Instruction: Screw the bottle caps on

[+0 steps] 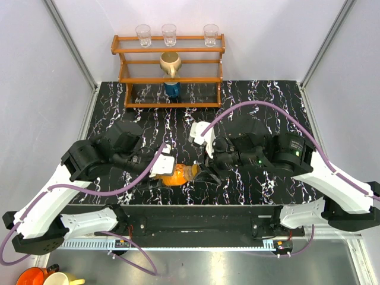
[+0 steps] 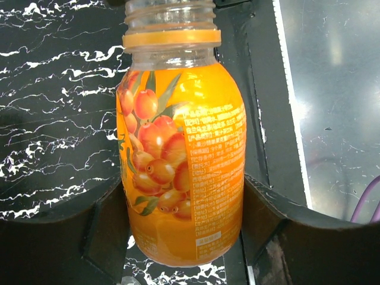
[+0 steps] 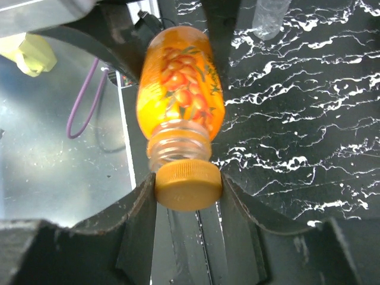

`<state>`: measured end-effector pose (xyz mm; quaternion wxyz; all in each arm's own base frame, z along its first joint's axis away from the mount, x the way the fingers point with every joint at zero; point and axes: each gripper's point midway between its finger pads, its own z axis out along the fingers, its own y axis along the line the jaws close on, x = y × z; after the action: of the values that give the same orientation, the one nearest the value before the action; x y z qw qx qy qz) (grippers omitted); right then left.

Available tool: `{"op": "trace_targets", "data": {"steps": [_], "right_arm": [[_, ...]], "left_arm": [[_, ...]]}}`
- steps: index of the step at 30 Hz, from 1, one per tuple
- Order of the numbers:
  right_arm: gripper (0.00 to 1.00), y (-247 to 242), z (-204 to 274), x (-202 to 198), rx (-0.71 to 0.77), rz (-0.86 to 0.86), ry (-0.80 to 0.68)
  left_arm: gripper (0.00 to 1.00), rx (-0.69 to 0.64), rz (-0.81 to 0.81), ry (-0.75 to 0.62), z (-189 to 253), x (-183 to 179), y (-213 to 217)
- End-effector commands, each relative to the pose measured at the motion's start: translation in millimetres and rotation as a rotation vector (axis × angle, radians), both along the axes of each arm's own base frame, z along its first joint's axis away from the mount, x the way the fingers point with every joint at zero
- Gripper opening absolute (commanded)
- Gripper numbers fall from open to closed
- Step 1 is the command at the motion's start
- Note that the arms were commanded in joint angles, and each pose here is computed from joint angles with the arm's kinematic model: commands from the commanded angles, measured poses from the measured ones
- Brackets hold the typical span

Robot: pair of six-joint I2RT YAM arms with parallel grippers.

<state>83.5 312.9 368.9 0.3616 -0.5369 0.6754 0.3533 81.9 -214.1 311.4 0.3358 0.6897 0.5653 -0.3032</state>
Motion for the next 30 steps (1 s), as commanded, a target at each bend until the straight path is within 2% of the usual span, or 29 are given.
{"op": "trace_targets", "data": {"steps": [1,30], "right_arm": [[0.33,-10,-5,10,-0.072,-0.017,-0.012],[0.30,-1,16,-3,0.013,0.053,0.040]], "left_arm": [[0.47,-0.081,-0.036,-0.059,22,-2,-5],[0.44,-0.040,0.026,-0.051,8,14,-12]]}}
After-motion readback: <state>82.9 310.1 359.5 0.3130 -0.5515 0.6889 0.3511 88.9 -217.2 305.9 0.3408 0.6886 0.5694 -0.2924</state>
